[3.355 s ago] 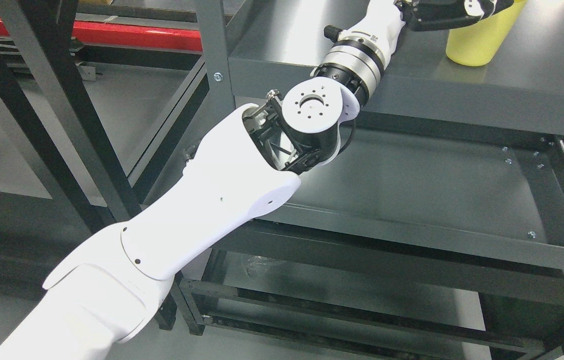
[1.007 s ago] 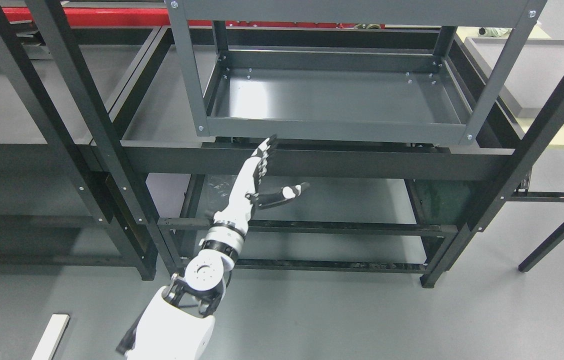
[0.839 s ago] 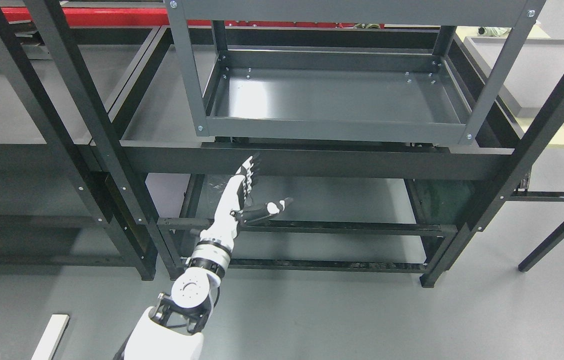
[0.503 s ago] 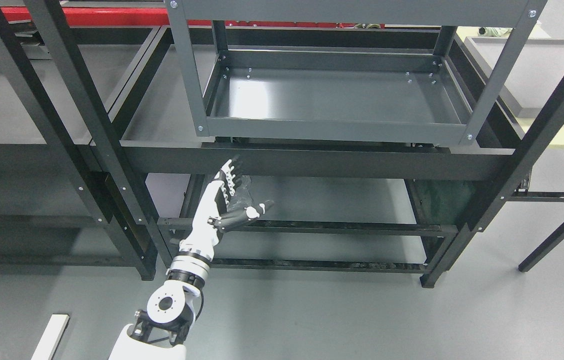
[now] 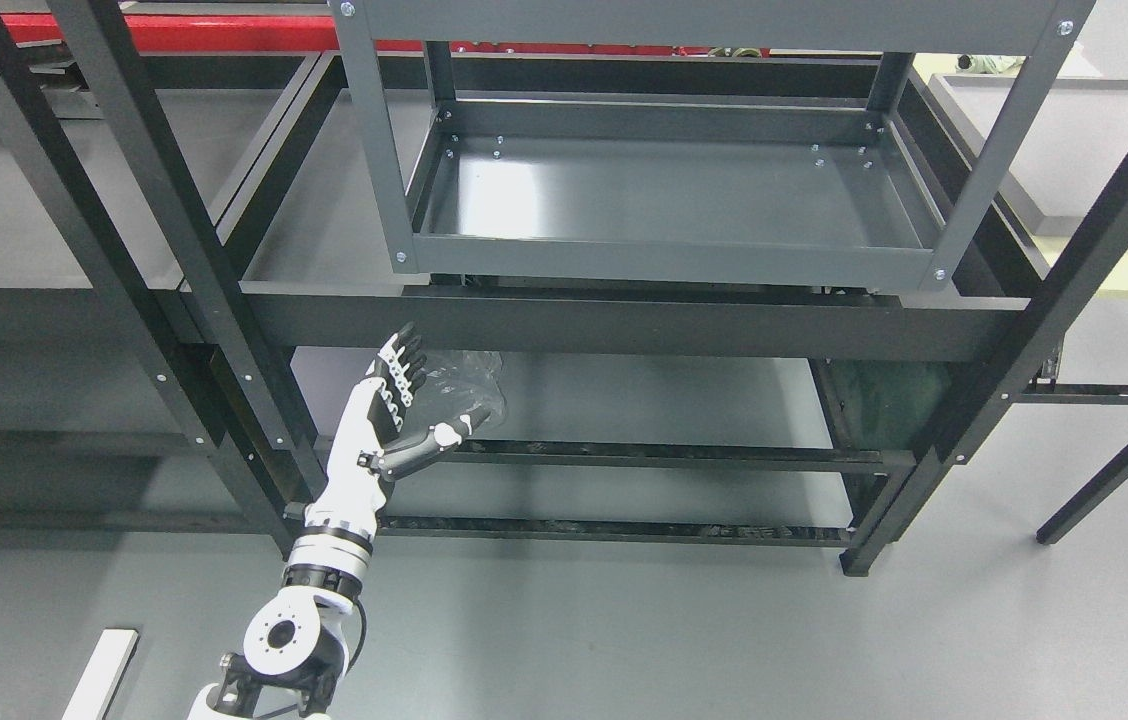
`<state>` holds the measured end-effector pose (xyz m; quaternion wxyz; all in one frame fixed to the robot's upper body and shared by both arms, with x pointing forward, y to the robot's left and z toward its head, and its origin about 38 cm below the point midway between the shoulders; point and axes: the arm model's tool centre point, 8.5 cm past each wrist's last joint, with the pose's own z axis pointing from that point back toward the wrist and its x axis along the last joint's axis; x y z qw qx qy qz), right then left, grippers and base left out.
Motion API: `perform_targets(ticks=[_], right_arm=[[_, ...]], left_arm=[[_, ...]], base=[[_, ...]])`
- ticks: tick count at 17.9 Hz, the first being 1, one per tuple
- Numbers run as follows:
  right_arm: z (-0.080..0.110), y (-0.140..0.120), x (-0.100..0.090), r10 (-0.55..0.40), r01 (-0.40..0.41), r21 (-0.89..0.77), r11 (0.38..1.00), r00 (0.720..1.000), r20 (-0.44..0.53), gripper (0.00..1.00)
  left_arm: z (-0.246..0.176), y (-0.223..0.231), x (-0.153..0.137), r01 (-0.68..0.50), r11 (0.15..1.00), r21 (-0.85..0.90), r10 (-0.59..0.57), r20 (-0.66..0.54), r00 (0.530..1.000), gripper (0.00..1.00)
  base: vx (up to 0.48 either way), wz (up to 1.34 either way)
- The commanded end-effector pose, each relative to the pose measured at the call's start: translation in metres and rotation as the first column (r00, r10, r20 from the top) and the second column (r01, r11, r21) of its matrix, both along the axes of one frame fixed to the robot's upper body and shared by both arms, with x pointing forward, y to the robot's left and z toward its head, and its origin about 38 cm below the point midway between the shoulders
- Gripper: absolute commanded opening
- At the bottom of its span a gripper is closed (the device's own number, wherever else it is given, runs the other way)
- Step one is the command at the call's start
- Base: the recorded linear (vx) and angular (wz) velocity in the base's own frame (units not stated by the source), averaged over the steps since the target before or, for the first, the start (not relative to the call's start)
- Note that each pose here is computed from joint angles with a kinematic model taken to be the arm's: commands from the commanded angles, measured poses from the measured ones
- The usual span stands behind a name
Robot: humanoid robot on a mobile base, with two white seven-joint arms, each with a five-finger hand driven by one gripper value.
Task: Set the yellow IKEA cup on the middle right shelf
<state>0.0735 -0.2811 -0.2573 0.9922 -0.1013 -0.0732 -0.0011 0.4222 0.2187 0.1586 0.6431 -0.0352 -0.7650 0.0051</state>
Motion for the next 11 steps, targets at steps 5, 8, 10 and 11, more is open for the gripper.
perform_targets(ticks=[5,8,10,11], right_arm=[[0.0001,-0.0098,-0.0091,-0.008,0.008,-0.012,1.0,1.0,-0.014,1.0],[0.0001,-0.0098,-0.0091,-0.008,0.008,-0.012,1.0,1.0,-0.014,0.99],[0.0001,-0.0098,-0.0091,-0.008,0.008,-0.012,1.0,1.0,-0.014,0.99],[0.0001,-0.0098,-0.0091,-0.008,0.008,-0.012,1.0,1.0,-0.014,1.0]], left_arm=[[-0.001,0.0194,-0.0073,-0.04,0.999,0.007,0.04,0.001,0.999,0.99],[-0.0029,0.0196,-0.0088,-0.04,0.999,0.007,0.04,-0.003,0.999,0.99],[-0.0037,0.0208,-0.0096,-0.044,0.999,0.007,0.044,-0.002,0.999,0.99],[-0.0054,0.0215,-0.0107,-0.046,0.999,0.007,0.046,-0.005,0.999,0.99]], base=[[0.003,0.0],[0.022,0.02],[0.031,0.03],[0.033,0.04]])
